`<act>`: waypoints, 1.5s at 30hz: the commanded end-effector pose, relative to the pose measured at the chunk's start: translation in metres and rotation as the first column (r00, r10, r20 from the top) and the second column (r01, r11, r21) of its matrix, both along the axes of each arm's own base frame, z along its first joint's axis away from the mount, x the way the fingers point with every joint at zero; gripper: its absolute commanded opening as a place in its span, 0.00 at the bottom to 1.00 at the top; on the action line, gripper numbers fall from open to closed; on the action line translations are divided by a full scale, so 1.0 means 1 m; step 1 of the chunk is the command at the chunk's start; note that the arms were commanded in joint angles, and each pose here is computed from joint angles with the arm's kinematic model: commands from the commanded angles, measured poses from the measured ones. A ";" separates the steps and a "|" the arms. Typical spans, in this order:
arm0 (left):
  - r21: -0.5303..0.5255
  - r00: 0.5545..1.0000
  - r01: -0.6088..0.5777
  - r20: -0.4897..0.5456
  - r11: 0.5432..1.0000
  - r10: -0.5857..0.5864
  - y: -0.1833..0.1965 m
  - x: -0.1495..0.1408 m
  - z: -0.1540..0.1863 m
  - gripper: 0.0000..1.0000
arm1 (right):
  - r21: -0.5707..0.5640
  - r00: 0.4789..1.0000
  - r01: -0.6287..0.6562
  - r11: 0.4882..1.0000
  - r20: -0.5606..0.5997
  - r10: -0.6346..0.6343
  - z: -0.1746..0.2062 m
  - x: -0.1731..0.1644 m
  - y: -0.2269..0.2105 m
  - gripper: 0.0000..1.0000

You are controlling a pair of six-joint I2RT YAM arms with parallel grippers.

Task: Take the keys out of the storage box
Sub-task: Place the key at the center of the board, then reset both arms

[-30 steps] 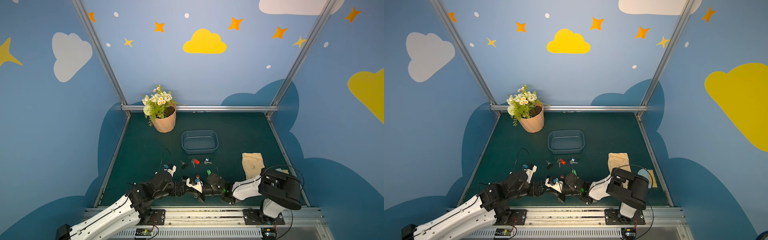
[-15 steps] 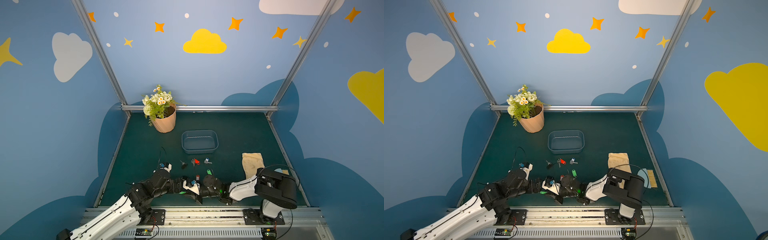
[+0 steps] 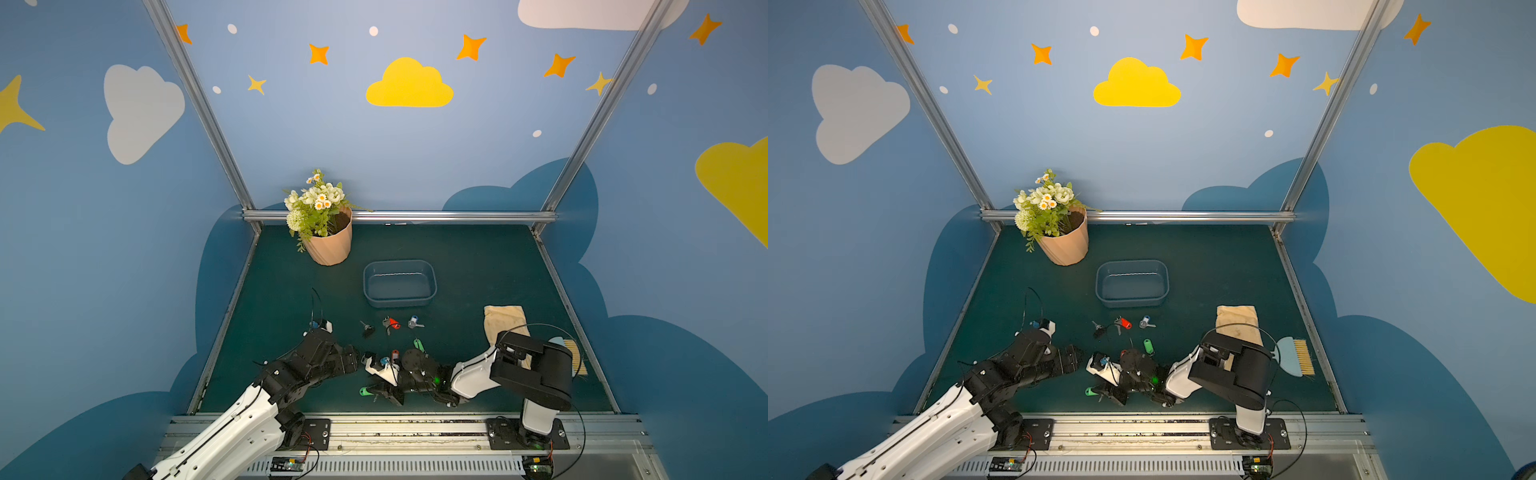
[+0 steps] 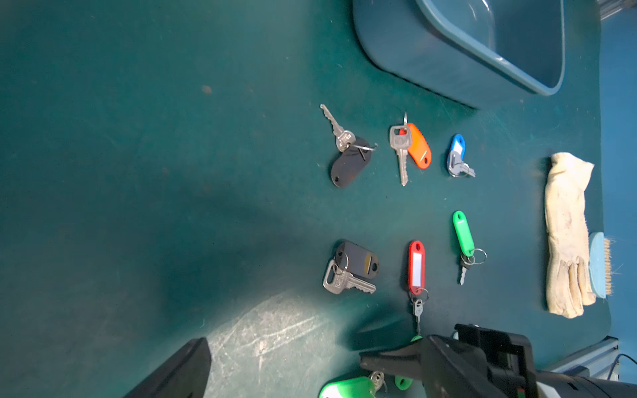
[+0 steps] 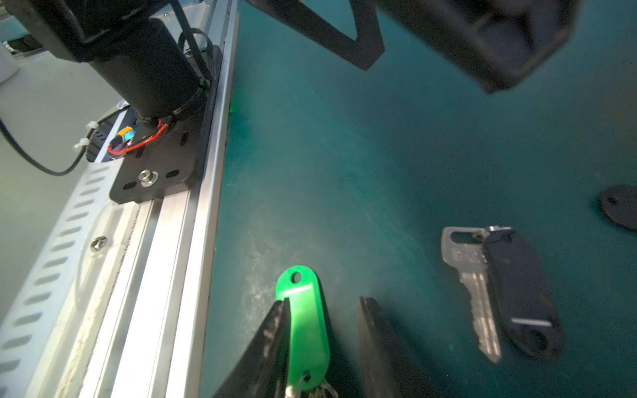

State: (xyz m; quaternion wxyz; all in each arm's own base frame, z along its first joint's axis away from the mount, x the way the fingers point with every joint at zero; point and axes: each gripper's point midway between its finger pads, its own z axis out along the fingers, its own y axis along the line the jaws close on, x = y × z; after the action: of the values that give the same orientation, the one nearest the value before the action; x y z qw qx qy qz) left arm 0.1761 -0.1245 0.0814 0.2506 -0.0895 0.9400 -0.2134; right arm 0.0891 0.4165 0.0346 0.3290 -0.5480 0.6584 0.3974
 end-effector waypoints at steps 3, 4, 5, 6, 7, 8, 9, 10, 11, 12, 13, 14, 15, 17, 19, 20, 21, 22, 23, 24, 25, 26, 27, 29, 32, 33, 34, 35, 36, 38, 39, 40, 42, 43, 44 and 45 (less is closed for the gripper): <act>0.017 1.000 0.014 0.013 1.000 -0.014 0.002 0.003 0.001 1.00 | 0.041 0.999 -0.009 0.999 0.032 0.007 0.016 0.002 0.000 0.46; 0.023 1.000 0.017 0.016 1.000 -0.017 0.003 0.004 0.001 1.00 | 0.050 0.999 -0.006 0.999 0.039 0.004 0.020 0.002 -0.001 0.47; 0.028 0.999 0.021 0.024 0.999 -0.021 0.002 0.006 0.003 1.00 | 0.069 0.999 -0.005 0.998 0.049 0.002 0.029 0.002 -0.002 0.48; 0.040 0.999 0.025 0.033 0.999 -0.026 0.003 0.008 0.005 1.00 | 0.090 0.998 -0.001 0.996 0.062 -0.004 0.039 0.003 -0.005 0.51; 0.052 0.999 0.027 0.041 0.998 -0.029 0.003 0.010 0.007 1.00 | 0.102 0.997 0.006 0.995 0.074 -0.014 0.048 0.004 -0.007 0.53; 0.069 0.998 0.029 0.056 0.997 -0.033 0.005 0.013 0.010 1.00 | 0.113 0.995 0.023 0.993 0.090 -0.033 0.059 0.006 -0.011 0.57; 0.089 0.996 0.029 0.077 0.996 -0.036 0.006 0.018 0.015 1.00 | 0.115 0.992 0.050 0.992 0.110 -0.063 0.069 0.011 -0.015 0.63; 0.105 0.995 0.025 0.098 0.994 -0.035 0.007 0.022 0.020 1.00 | 0.111 0.986 0.088 0.990 0.128 -0.102 0.078 0.017 -0.020 0.69; 0.126 0.991 0.011 0.128 0.992 -0.027 0.010 0.028 0.027 1.00 | 0.080 0.974 0.154 0.985 0.154 -0.165 0.083 0.027 -0.031 0.75; 0.148 0.987 0.003 0.161 0.989 -0.027 0.012 0.034 0.034 1.00 | 0.053 0.951 0.258 0.965 0.160 -0.263 0.092 0.041 -0.044 0.79; 0.168 0.981 -0.009 0.192 0.986 -0.024 0.014 0.040 0.041 1.00 | 0.005 0.937 0.291 0.957 0.203 -0.286 0.096 0.048 -0.057 0.83; 0.197 0.974 -0.032 0.226 0.980 -0.014 0.019 0.046 0.049 1.00 | -0.016 0.925 0.311 0.950 0.236 -0.298 0.105 0.053 -0.069 0.97; 0.228 0.965 -0.058 0.264 0.972 -0.004 0.024 0.053 0.056 1.00 | -0.021 0.900 0.358 0.933 0.273 -0.340 0.114 0.062 -0.084 0.98; 0.290 0.943 -0.121 0.332 0.949 0.018 0.036 0.066 0.067 1.00 | -0.008 0.809 0.514 0.858 0.338 -0.481 0.128 0.088 -0.120 0.98; 0.355 0.913 -0.191 0.407 0.915 0.032 0.048 0.079 0.078 1.00 | 0.023 0.670 0.687 0.726 0.365 -0.646 0.136 0.121 -0.168 0.98; 0.390 0.896 -0.227 0.442 0.892 0.035 0.054 0.086 0.082 1.00 | 0.043 0.574 0.776 0.629 0.365 -0.733 0.139 0.138 -0.198 0.98; 0.425 0.879 -0.270 0.475 0.864 0.041 0.062 0.092 0.086 1.00 | 0.060 0.460 0.857 0.511 0.359 -0.812 0.141 0.154 -0.231 0.98; 0.453 0.867 -0.305 0.497 0.838 0.047 0.068 0.096 0.088 1.00 | 0.072 0.361 0.910 0.409 0.351 -0.864 0.141 0.165 -0.258 0.98; 0.476 0.851 -0.333 0.523 0.814 0.043 0.073 0.102 0.091 1.00 | 0.087 0.238 0.955 0.284 0.344 -0.908 0.141 0.176 -0.291 0.98; 0.496 0.838 -0.348 0.546 0.795 0.026 0.075 0.109 0.093 1.00 | 0.096 0.129 0.981 0.170 0.333 -0.934 0.138 0.184 -0.321 0.98; 0.523 0.829 -0.335 0.558 0.784 -0.018 0.074 0.115 0.090 1.00 | 0.101 0.057 0.990 0.094 0.316 -0.947 0.133 0.189 -0.342 0.98; 0.549 0.826 -0.297 0.559 0.781 -0.079 0.070 0.122 0.084 1.00 | 0.124 -0.022 0.992 0.013 0.276 -0.961 0.132 0.195 -0.365 0.98; 0.559 0.827 -0.273 0.553 0.783 -0.106 0.071 0.129 0.075 1.00 | 0.128 -0.031 0.992 0.000 0.236 -0.971 0.131 0.200 -0.376 0.98; 0.544 0.870 -0.206 0.482 0.813 -0.102 0.080 0.141 0.061 1.00 | 0.143 0.036 0.987 0.067 0.207 -0.978 0.129 0.209 -0.380 0.98; 0.468 0.897 -0.203 0.442 0.860 -0.030 0.100 0.159 0.046 1.00 | 0.146 0.075 0.983 0.110 0.226 -0.971 0.115 0.219 -0.390 0.98; 0.446 0.898 -0.208 0.439 0.870 -0.011 0.105 0.162 0.039 1.00 | 0.134 0.051 0.987 0.084 0.232 -0.971 0.107 0.223 -0.398 0.98; 0.425 0.892 -0.204 0.451 0.882 -0.011 0.107 0.167 0.034 1.00 | 0.101 0.029 0.993 0.053 0.222 -0.975 0.097 0.228 -0.406 0.98; 0.413 0.880 -0.208 0.474 0.887 -0.014 0.109 0.171 0.030 1.00 | 0.052 0.032 0.998 0.044 0.204 -0.978 0.086 0.233 -0.409 0.98; 0.413 0.871 -0.208 0.490 0.887 -0.024 0.111 0.172 0.026 1.00 | 0.014 0.041 0.999 0.044 0.186 -0.982 0.079 0.237 -0.409 0.98; 0.431 0.834 -0.219 0.548 0.875 -0.061 0.112 0.179 0.024 1.00 | -0.052 0.087 0.996 0.079 0.185 -0.979 0.072 0.251 -0.405 0.98; 0.441 0.832 -0.223 0.551 0.869 -0.065 0.113 0.182 0.023 1.00 | -0.086 0.129 0.990 0.113 0.207 -0.970 0.071 0.256 -0.401 0.98; 0.444 0.829 -0.224 0.554 0.867 -0.070 0.115 0.187 0.025 1.00 | -0.079 0.131 0.990 0.116 0.220 -0.967 0.071 0.264 -0.402 0.98; 0.434 0.823 -0.229 0.564 0.872 -0.065 0.121 0.201 0.024 1.00 | -0.056 0.121 0.992 0.110 0.242 -0.963 0.073 0.278 -0.403 0.98; 0.418 0.817 -0.220 0.573 0.881 -0.067 0.123 0.208 0.024 1.00 | -0.038 0.111 0.994 0.105 0.255 -0.960 0.074 0.284 -0.405 0.98; 0.384 0.812 -0.211 0.580 0.899 -0.057 0.124 0.214 0.023 1.00 | -0.024 0.097 0.995 0.093 0.248 -0.964 0.075 0.289 -0.406 0.98; 0.329 0.808 -0.194 0.588 0.924 -0.040 0.126 0.219 0.013 1.00 | -0.037 0.088 0.996 0.082 0.224 -0.971 0.074 0.294 -0.409 0.98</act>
State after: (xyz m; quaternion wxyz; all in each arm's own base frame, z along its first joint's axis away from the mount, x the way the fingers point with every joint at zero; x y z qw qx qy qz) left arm 0.3654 0.0064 0.0661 0.4787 -0.0238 0.8775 0.0186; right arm 0.3625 0.0077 0.0900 0.4720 -0.0166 0.8807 -0.0355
